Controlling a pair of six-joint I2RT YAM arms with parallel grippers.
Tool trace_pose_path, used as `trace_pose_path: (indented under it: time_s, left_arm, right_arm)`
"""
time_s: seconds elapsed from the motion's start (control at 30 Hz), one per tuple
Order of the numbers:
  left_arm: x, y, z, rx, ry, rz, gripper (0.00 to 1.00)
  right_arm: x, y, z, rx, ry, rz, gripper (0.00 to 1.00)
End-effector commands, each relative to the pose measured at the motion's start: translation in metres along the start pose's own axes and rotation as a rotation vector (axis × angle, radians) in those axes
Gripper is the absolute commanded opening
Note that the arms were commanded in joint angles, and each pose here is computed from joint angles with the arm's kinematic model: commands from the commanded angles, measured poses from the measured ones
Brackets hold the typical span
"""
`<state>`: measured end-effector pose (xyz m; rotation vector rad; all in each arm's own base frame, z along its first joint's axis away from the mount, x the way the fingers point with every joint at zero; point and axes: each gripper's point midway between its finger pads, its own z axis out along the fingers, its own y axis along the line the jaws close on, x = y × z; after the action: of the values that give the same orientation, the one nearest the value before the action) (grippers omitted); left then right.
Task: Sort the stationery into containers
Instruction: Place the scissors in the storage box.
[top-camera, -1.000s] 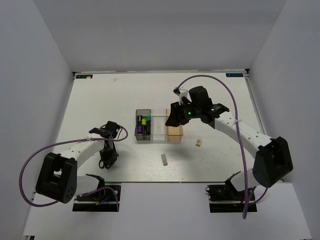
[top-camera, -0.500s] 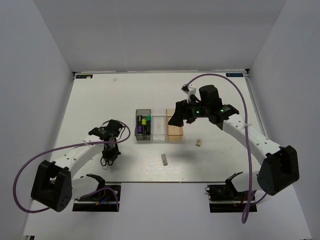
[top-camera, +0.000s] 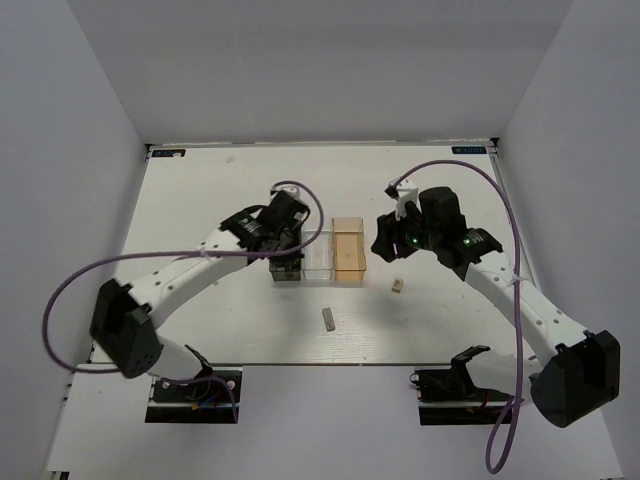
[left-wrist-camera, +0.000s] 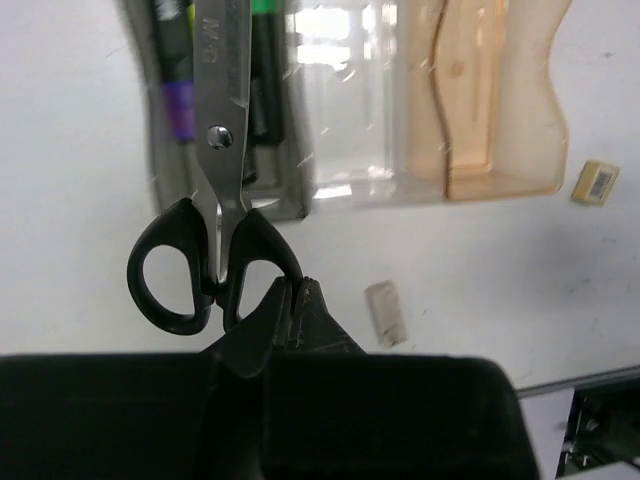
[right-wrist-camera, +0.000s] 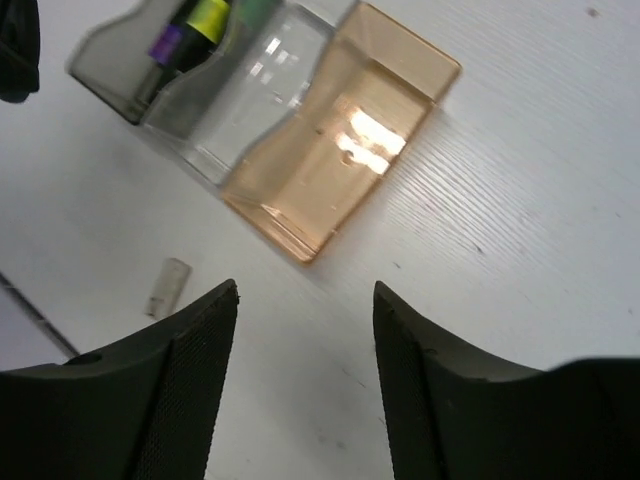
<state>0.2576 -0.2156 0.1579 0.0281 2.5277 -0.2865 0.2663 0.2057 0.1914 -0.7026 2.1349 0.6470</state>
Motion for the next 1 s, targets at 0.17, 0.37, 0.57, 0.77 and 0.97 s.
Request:
trace_pose_path:
  time_s: [0.17, 0.37, 0.57, 0.77, 0.97]
  left_arm:
    - [-0.053, -0.068, 0.043, 0.063, -0.067, 0.01, 0.0]
    - [-0.056, -0.073, 0.076, 0.008, -0.035, -0.007, 0.0]
    - [-0.038, -0.075, 0.092, 0.004, 0.002, -0.021, 0.04]
    - [-0.033, -0.083, 0.093, 0.017, 0.003, -0.004, 0.19]
    - [-0.029, -0.079, 0.092, -0.007, 0.018, -0.007, 0.32]
  right_arm:
    - [0.031, -0.044, -0.008, 0.184, 0.073, -0.019, 0.35]
    - [0.03, -0.052, -0.014, 0.196, 0.053, 0.01, 0.38]
    - [0.033, -0.058, -0.014, 0.19, 0.068, 0.042, 0.43]
    - [0.039, -0.061, -0.013, 0.18, 0.093, 0.071, 0.61]
    - [0.042, -0.063, -0.012, 0.165, 0.111, 0.1, 0.62]
